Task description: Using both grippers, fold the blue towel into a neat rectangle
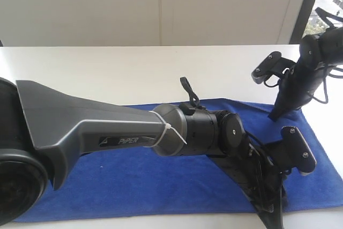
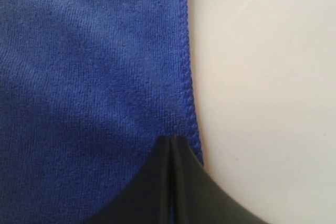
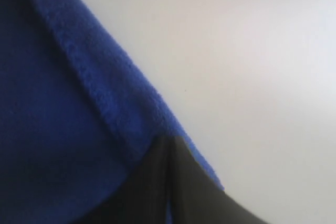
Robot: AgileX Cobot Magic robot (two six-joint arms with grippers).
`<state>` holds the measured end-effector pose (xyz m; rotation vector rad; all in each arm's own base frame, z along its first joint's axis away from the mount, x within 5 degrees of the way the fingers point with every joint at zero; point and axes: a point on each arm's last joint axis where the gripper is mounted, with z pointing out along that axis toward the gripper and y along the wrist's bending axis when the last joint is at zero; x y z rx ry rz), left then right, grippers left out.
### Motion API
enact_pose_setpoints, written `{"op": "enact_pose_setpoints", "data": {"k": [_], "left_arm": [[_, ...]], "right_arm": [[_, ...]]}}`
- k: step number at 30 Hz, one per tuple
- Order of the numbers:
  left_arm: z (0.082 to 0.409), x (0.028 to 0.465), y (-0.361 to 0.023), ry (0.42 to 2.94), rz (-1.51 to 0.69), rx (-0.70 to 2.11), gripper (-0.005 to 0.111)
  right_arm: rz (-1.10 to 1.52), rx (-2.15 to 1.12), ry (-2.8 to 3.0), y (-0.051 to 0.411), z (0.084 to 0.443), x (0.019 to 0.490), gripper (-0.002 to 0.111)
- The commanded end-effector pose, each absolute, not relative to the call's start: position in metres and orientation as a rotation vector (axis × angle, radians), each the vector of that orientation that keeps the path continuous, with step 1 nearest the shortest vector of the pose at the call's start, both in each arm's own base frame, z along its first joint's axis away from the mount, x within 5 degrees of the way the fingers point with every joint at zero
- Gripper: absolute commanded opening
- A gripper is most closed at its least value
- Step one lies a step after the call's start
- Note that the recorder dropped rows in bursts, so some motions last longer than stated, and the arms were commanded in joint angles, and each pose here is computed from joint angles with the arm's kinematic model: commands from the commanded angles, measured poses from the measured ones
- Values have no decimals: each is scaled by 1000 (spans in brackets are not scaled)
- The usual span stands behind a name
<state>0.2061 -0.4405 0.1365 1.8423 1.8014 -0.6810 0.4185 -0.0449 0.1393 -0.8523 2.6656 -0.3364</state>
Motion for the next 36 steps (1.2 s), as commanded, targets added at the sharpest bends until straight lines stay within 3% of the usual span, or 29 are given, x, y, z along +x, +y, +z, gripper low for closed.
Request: {"op": "enact_pose_setpoints", "data": {"k": [1, 5, 8, 19, 36], "left_arm": [[114, 197, -437, 1857, -699, 1931, 0], [114, 196, -437, 1857, -700, 1933, 0], [114, 196, -437, 1857, -700, 1933, 0], [114, 196, -438, 1862, -708, 1926, 0], [114, 196, -438, 1869, -718, 1917, 0]], "right_arm": [[-271, -815, 2573, -32, 155, 423, 9], [-221, -905, 2509, -15, 155, 425, 37], [-229, -939, 2476, -7, 151, 429, 48], [-247, -928, 2449, -7, 134, 435, 47], [-288, -873, 2421, -11, 140, 439, 47]]}}
